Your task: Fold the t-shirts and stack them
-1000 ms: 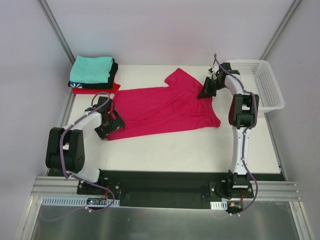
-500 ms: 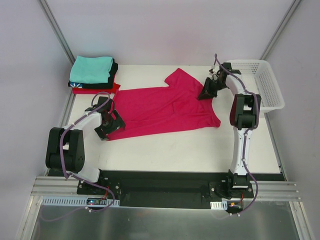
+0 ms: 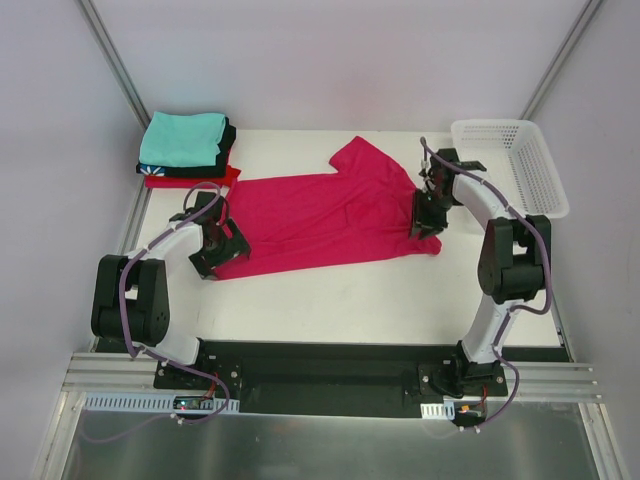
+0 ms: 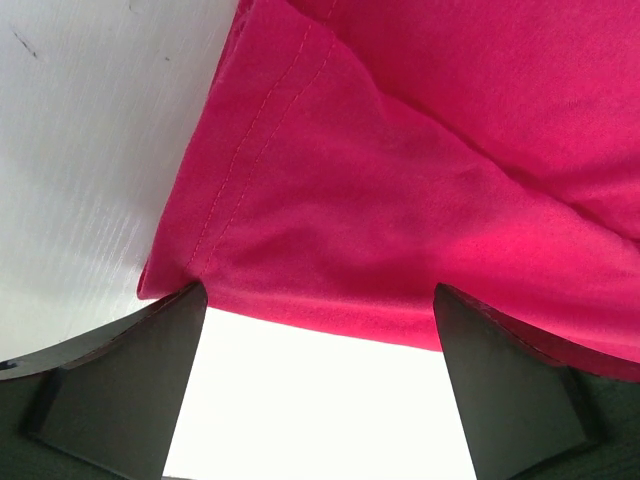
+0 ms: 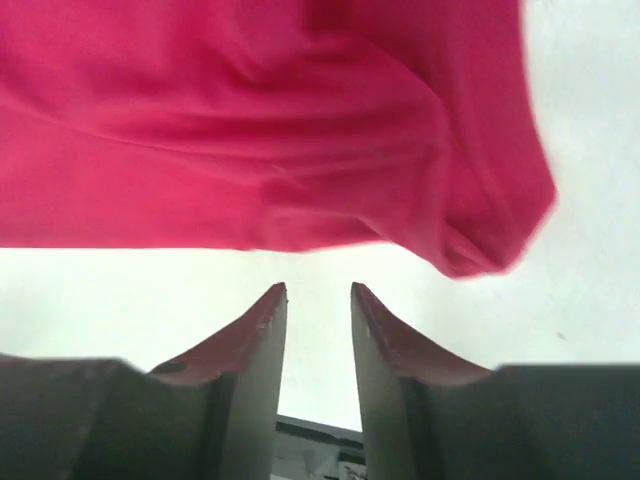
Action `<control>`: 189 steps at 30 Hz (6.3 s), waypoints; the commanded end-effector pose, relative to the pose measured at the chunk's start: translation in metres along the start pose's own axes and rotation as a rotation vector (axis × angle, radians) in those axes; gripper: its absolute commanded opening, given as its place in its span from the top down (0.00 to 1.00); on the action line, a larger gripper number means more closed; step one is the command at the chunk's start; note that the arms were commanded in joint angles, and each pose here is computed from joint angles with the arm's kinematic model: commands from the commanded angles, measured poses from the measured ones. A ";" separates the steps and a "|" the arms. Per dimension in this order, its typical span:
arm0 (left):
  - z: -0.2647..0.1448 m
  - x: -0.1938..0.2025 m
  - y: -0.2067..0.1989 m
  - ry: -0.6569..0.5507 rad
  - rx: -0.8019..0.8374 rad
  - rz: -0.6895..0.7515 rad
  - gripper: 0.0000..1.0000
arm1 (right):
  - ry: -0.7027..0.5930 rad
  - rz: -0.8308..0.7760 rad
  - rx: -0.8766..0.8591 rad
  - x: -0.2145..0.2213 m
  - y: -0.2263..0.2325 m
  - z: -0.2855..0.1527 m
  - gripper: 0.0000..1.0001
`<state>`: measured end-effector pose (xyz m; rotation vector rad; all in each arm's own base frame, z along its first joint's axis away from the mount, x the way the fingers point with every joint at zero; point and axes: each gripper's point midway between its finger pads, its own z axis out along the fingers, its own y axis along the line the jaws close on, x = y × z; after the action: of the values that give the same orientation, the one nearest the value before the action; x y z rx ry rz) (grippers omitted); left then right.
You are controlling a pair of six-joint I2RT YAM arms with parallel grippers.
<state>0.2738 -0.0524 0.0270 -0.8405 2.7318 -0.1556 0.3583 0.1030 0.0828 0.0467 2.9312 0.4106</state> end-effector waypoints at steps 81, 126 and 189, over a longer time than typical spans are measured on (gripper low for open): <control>-0.004 -0.011 0.026 -0.078 -0.153 0.036 0.31 | 0.053 0.083 0.465 0.022 -0.123 0.017 0.99; 0.005 0.022 0.067 -0.016 -0.178 -0.089 1.00 | 0.153 0.157 0.563 0.100 -0.152 0.004 0.99; -0.053 0.070 -0.002 -0.030 0.075 0.028 0.39 | 0.042 0.075 0.308 0.115 -0.039 -0.004 0.99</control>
<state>0.2068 -0.0954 0.0698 -0.7627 2.7001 -0.2693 0.2396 0.0644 0.0642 0.1676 3.0320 -0.0532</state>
